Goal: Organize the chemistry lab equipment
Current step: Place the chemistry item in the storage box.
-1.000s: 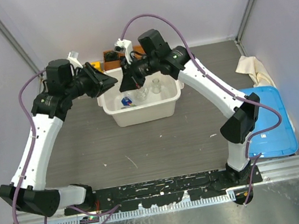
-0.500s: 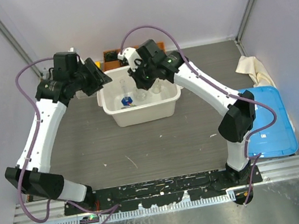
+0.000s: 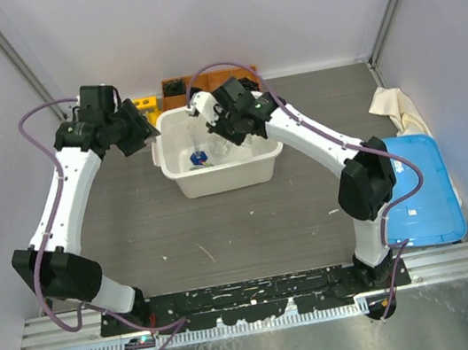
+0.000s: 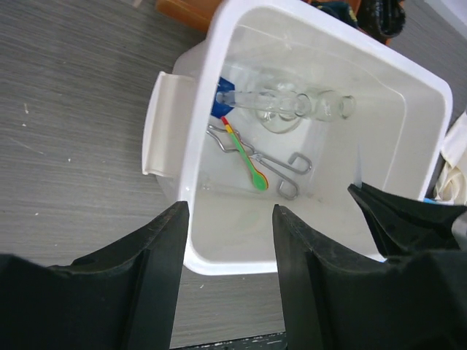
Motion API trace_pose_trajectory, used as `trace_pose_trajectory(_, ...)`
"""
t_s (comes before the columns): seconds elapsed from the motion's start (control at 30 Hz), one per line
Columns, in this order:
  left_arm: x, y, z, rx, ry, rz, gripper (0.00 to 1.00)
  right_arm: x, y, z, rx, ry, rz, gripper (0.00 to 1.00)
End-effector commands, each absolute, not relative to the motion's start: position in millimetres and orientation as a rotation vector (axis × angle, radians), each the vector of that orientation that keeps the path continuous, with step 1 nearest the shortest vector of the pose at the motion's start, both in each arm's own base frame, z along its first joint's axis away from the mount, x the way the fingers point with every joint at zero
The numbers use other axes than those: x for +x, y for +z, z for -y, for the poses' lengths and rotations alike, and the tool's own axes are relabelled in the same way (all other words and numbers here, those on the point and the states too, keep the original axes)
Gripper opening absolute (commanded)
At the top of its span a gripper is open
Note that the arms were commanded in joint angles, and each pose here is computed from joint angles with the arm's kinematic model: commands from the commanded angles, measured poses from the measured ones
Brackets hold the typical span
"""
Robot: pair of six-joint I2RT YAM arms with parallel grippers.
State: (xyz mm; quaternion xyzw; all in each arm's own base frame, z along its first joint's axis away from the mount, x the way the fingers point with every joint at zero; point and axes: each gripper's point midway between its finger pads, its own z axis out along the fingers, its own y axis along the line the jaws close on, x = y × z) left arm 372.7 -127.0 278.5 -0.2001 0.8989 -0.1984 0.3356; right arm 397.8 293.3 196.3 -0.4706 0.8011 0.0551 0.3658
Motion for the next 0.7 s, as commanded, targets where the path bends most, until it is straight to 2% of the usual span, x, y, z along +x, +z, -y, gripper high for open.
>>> trace_pose_trajectory(0.0,388,275,124,-0.532,-0.563,-2.326,0.51,400,201,-308,-1.322,0.092,-1.923,0.02)
trace_pose_trajectory(0.33,395,255,117,-0.554,-0.575,-2.356,0.51,381,191,-335,-1.457,0.207,-1.912,0.04)
trace_pose_trajectory(0.67,401,253,115,-0.546,-0.589,-2.366,0.5,365,152,-343,-1.561,0.24,-1.983,0.08)
